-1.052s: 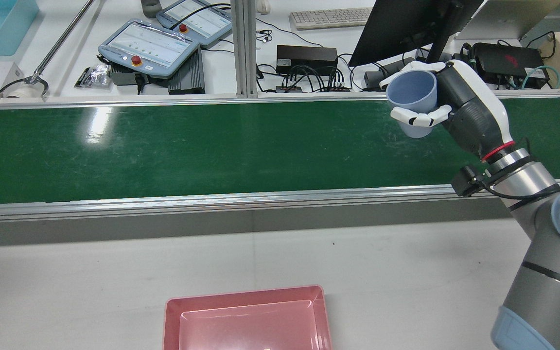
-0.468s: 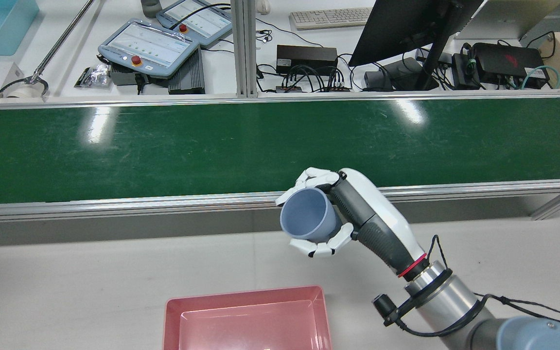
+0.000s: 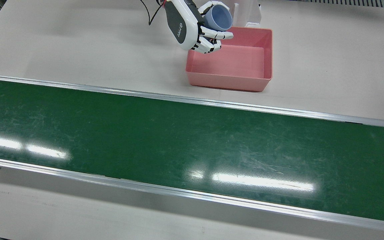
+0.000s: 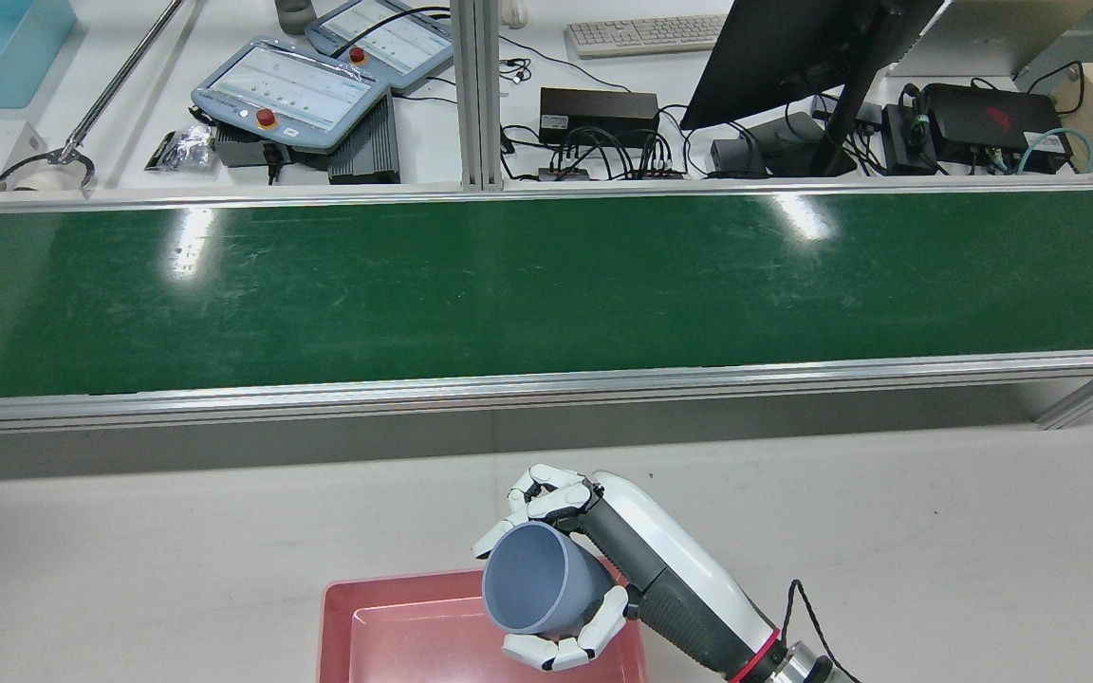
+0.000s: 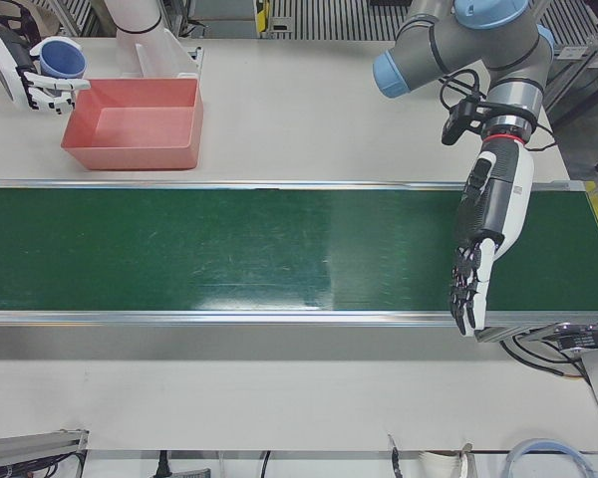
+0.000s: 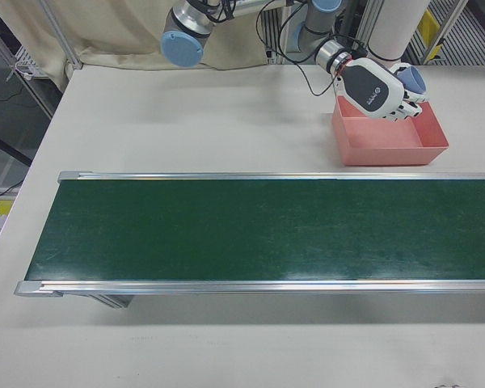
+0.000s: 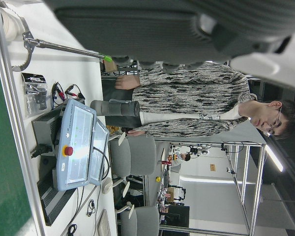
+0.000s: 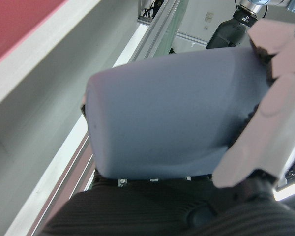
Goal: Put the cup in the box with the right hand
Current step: 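Carry the blue cup toward the robot over the pink tray, then lower the cup into the pink tray and open the right hand, then withdraw the open right hand upward from the cup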
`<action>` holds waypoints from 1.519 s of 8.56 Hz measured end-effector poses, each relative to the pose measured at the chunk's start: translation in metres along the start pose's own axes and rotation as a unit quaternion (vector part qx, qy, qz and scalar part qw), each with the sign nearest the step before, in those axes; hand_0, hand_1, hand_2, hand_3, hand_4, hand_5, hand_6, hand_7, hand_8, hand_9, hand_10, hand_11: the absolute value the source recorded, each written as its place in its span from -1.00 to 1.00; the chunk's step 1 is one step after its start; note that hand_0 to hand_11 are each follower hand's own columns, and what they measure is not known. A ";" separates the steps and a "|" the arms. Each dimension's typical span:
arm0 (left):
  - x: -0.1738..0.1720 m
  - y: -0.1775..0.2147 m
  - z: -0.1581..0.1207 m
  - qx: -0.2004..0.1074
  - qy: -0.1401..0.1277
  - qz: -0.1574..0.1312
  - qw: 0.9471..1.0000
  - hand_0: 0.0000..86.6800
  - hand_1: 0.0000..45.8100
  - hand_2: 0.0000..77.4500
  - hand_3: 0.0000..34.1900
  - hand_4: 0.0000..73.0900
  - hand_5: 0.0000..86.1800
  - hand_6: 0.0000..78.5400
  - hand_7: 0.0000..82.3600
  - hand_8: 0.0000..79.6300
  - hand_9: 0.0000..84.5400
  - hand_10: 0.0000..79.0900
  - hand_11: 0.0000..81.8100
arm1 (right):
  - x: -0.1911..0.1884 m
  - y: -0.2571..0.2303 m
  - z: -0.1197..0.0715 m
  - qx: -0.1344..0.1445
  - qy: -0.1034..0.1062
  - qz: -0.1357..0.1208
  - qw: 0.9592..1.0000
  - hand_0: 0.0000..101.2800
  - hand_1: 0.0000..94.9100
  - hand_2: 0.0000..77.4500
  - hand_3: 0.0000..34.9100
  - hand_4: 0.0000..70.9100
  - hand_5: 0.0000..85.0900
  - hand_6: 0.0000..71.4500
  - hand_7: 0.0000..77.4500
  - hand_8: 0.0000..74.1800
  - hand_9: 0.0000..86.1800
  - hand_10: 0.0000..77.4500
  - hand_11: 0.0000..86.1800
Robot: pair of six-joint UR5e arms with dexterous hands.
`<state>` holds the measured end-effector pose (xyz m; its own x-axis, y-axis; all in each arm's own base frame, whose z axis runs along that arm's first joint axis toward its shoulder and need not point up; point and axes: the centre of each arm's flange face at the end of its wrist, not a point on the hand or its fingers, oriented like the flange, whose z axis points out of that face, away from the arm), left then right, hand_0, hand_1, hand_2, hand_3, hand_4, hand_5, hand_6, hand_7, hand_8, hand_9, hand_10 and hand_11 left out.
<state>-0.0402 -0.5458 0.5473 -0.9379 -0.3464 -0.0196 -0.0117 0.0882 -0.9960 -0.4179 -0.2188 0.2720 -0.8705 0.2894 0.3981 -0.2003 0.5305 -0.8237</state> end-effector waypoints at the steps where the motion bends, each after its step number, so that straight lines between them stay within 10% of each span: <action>1: 0.000 0.000 0.000 0.000 0.000 0.000 1.000 -1.00 -0.98 -0.97 -1.00 -0.97 -0.99 -1.00 -0.99 -1.00 -1.00 -1.00 -1.00 | 0.005 0.001 -0.005 0.000 0.006 0.000 1.000 0.06 -0.98 0.00 -1.00 -0.02 -0.67 -0.15 0.80 0.38 0.39 0.42 0.29; 3: 0.000 -0.001 0.000 0.000 0.000 0.000 1.000 -1.00 -0.98 -0.97 -1.00 -0.97 -0.99 -0.99 -0.99 -1.00 -1.00 -1.00 -1.00 | 0.008 0.000 -0.009 0.000 0.010 0.002 1.000 0.18 -0.98 0.00 -1.00 -0.02 -0.72 -0.91 0.41 0.38 0.39 0.14 0.19; 6: 0.000 -0.001 0.000 0.000 0.000 0.000 1.000 -1.00 -0.98 -0.97 -1.00 -0.97 -1.00 -0.99 -0.99 -1.00 -1.00 -1.00 -1.00 | 0.009 -0.003 -0.012 0.001 0.014 0.016 1.000 0.18 -0.78 -0.01 -1.00 -0.92 -0.83 -0.92 -0.96 0.38 0.39 -0.97 -0.73; 7: 0.000 -0.001 0.000 0.000 0.000 0.000 1.000 -1.00 -0.98 -0.97 -1.00 -0.97 -1.00 -1.00 -0.99 -1.00 -1.00 -1.00 -1.00 | 0.007 -0.004 -0.012 0.001 0.012 0.022 1.000 0.18 -0.77 -0.01 -1.00 -0.83 -0.82 -0.92 -0.83 0.38 0.35 -1.00 -0.97; 8: 0.000 -0.001 0.000 0.000 0.000 0.000 1.000 -1.00 -0.98 -0.97 -1.00 -0.97 -1.00 -1.00 -0.99 -1.00 -1.00 -1.00 -1.00 | 0.003 -0.007 -0.011 0.003 0.009 0.033 0.999 0.18 -0.63 -0.87 -1.00 -0.82 -0.82 -0.89 -0.82 0.04 0.13 -1.00 -0.95; 9: 0.000 -0.001 0.000 0.000 0.000 0.000 1.000 -1.00 -0.98 -0.97 -1.00 -0.97 -1.00 -1.00 -0.99 -1.00 -1.00 -1.00 -1.00 | 0.001 -0.011 -0.010 0.005 0.007 0.042 0.999 0.18 -0.63 -0.87 -1.00 -0.82 -0.82 -0.89 -0.82 0.04 0.13 -1.00 -0.95; 12: 0.000 -0.001 0.000 0.000 0.000 0.000 1.000 -1.00 -0.98 -0.97 -1.00 -0.97 -0.99 -0.99 -0.99 -1.00 -1.00 -1.00 -1.00 | -0.011 -0.023 -0.009 0.010 -0.001 0.049 0.999 0.10 -0.63 -0.97 -1.00 -0.82 -0.83 -0.89 -0.75 -0.94 -0.77 -0.99 -0.90; 13: 0.000 -0.001 0.000 0.000 0.000 0.000 1.000 -1.00 -0.98 -0.97 -1.00 -0.97 -0.99 -0.99 -0.99 -1.00 -1.00 -1.00 -1.00 | -0.031 -0.038 -0.008 0.016 -0.014 0.054 0.998 0.14 -0.77 -0.93 -1.00 -0.68 -0.82 -0.88 -0.70 -0.72 -0.62 -0.96 -0.90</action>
<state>-0.0401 -0.5460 0.5480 -0.9379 -0.3463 -0.0195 -0.0117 0.0876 -0.9961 -0.3793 -0.2414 0.2944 -0.8999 0.3210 0.2952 -0.1184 0.4717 -0.8738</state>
